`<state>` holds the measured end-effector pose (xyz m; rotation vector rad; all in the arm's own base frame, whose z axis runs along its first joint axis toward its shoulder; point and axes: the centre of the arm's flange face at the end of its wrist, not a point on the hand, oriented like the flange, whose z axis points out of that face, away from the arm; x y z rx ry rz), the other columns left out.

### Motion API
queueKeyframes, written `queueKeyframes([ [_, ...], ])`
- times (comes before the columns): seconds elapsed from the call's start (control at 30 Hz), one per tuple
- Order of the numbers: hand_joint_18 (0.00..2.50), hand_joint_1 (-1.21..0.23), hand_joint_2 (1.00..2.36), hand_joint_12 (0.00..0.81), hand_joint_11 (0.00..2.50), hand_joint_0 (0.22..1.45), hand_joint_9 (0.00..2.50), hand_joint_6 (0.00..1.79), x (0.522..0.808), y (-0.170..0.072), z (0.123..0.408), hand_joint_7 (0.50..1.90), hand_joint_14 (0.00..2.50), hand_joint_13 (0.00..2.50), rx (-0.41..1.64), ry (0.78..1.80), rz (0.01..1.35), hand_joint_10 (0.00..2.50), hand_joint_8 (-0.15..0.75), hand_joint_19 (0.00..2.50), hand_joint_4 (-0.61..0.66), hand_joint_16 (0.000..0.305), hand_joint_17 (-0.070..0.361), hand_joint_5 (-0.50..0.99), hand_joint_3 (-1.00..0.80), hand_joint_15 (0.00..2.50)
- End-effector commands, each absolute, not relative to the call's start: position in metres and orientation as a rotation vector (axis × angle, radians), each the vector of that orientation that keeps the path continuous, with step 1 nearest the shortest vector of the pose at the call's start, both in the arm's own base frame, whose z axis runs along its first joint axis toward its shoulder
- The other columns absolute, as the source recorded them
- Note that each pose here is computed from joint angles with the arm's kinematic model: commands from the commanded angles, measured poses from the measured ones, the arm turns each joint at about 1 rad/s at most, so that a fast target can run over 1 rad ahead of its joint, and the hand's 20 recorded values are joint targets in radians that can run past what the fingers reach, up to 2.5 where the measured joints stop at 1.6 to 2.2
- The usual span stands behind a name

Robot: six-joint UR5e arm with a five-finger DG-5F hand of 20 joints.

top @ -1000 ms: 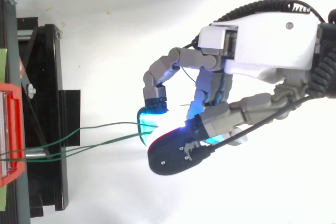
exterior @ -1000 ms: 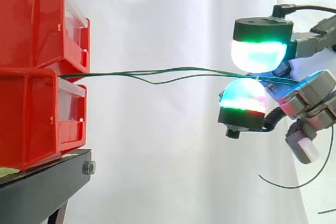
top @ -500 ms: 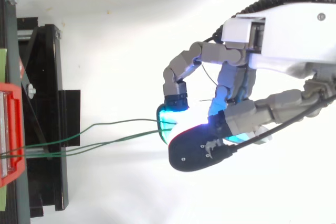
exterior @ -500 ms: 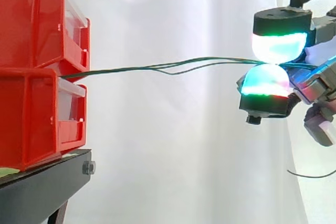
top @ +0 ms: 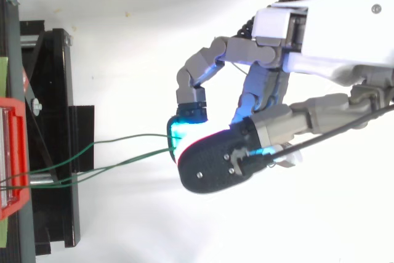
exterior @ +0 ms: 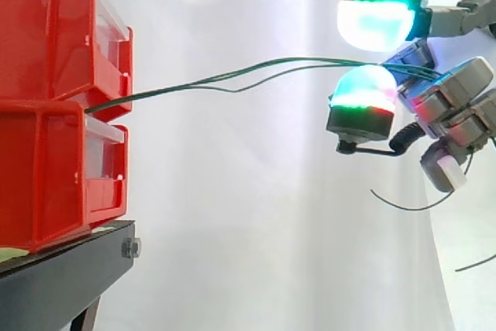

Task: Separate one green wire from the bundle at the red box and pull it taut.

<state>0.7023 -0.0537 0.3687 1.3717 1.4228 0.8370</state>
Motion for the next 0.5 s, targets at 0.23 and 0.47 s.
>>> queueKeyframes([
  [0.23, 0.9, -0.67, 1.02, 0.31, 1.65, 0.6, 1.33, 0.89, 0.7036, -0.0581, 0.3697, 1.11, 0.02, 1.45, 1.372, 1.4, 0.841, 0.01, 0.268, 0.65, 0.13, 0.056, 0.126, -0.21, -0.27, 1.36],
  [0.47, 0.91, -0.67, 1.01, 0.315, 1.66, 0.61, 1.33, 0.89, 0.7037, -0.0578, 0.3697, 1.08, 0.02, 1.46, 1.371, 1.402, 0.843, 0.01, 0.263, 0.63, 0.16, 0.055, 0.125, -0.21, -0.41, 1.35],
])
